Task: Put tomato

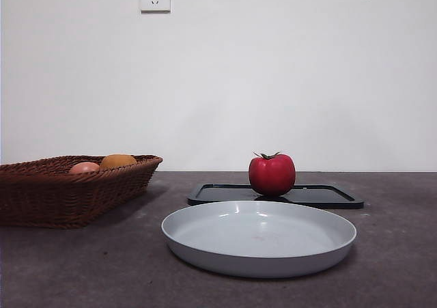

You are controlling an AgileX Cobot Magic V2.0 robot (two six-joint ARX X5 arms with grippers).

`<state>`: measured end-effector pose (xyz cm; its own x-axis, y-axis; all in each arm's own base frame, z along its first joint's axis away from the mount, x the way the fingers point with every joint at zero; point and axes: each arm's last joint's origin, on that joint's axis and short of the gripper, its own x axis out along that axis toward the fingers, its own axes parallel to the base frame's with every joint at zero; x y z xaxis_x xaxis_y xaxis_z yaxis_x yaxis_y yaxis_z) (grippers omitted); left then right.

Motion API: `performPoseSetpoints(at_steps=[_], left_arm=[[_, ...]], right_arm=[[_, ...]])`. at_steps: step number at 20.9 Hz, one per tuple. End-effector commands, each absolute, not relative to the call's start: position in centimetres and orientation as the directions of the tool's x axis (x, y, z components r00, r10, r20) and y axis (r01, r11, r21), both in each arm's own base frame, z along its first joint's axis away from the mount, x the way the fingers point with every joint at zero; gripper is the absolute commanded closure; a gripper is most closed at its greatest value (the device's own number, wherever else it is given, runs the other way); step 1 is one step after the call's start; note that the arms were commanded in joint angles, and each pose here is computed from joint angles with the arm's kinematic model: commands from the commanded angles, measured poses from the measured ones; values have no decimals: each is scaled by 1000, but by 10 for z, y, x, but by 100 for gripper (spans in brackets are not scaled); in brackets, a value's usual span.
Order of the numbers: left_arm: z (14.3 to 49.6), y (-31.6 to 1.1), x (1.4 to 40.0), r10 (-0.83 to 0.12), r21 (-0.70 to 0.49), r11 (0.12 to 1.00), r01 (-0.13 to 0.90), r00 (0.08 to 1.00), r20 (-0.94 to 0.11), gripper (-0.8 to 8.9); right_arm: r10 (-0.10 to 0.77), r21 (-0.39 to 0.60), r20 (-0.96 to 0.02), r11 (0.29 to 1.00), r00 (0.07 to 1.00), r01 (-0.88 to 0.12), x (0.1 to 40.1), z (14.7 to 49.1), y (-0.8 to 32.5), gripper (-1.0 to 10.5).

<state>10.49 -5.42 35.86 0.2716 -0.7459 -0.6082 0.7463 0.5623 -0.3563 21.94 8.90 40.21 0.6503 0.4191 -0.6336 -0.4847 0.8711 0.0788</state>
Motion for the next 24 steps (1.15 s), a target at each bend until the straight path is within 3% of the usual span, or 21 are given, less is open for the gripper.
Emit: performPoseSetpoints(at_steps=[1,6,13,17,24], left_arm=[[362,-55,105,-754,-350,550,758,271,-598,317],[362,-55,105,-754,-350,550,758,271,-598,317],[362,-55,105,-754,-350,550,758,271,-599,317],[362,-55,105,-754,-350,550,759,271,-598,317],[362,-55,105,-754,-350,550,758,271,-599,317]], right_arm=[[460,103,-622,851,634,-515,188,392,80,408],[600,208,-561,769,571,-604,124,365,60,409],[623,210,-518,757,587,-619,65,333,37,410],[684,244,-489,703,541,-668,57,332,36,410],[683,243,-492,703,539,-668,57,331,36,410]])
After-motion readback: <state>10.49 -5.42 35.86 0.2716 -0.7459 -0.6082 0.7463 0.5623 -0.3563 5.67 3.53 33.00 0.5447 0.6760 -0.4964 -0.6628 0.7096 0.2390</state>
